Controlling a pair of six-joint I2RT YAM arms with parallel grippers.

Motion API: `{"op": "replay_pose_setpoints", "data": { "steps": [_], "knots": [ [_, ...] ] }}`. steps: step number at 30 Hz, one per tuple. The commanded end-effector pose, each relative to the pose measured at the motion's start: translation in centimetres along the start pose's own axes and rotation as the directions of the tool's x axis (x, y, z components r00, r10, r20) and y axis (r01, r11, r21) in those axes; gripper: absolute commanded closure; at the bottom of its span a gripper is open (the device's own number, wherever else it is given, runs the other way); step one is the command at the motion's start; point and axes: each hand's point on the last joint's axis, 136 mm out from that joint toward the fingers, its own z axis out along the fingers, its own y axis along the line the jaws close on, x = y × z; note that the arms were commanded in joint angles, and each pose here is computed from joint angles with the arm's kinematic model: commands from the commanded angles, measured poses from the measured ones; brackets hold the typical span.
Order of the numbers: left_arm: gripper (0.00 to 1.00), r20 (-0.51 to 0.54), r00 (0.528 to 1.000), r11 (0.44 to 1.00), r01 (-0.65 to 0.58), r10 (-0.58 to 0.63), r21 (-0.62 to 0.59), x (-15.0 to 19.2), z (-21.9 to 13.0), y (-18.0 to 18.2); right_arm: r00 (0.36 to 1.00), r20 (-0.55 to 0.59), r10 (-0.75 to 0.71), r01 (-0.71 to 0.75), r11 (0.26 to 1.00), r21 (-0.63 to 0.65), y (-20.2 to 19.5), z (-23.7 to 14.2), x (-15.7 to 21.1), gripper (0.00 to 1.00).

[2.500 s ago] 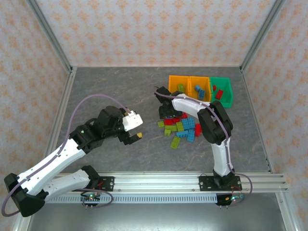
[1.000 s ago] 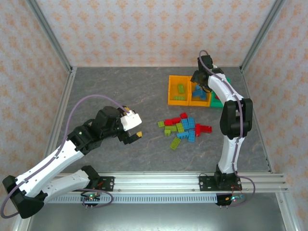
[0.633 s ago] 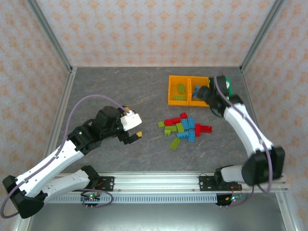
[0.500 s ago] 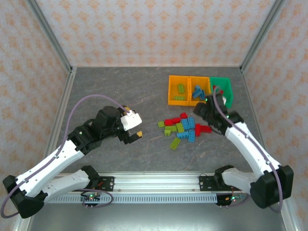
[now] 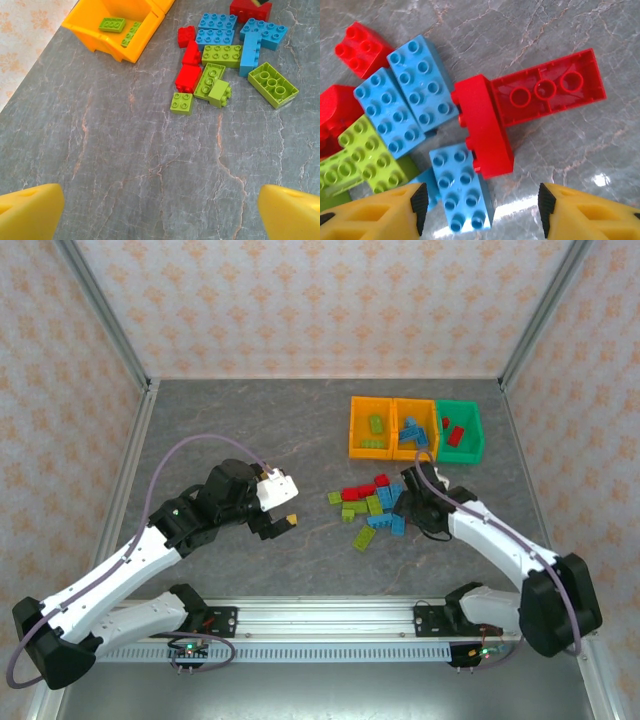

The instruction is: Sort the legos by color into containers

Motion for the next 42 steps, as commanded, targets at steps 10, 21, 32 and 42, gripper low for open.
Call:
{"op": "replay_pose_setpoints", "data": {
  "steps": [10,21,32,42],
  "knots": [
    [0.00,0.004,1.000,1.000,0.021,-0.021,-0.024,0.3,0.0,0.4,0.999,-0.017,0.033,-0.032,0.999,0.027,-0.7,4.5,-0.4,0.54],
    [0.00,0.001,1.000,0.999,0.019,-0.019,-0.026,0.3,0.0,0.4,1.000,-0.019,-0.022,0.022,0.999,0.049,-1.6,3.9,-0.1,0.72],
    [0.00,0.001,1.000,1.000,0.019,-0.019,-0.025,0.3,0.1,0.4,0.954,0.298,0.006,0.006,0.999,-0.042,-0.2,-6.4,-7.3,0.77],
    [0.00,0.017,1.000,1.000,0.027,-0.026,-0.016,0.0,-0.2,0.3,0.918,0.379,0.115,-0.114,0.993,-0.024,-1.2,-5.0,-22.7,0.79]
  ]
}}
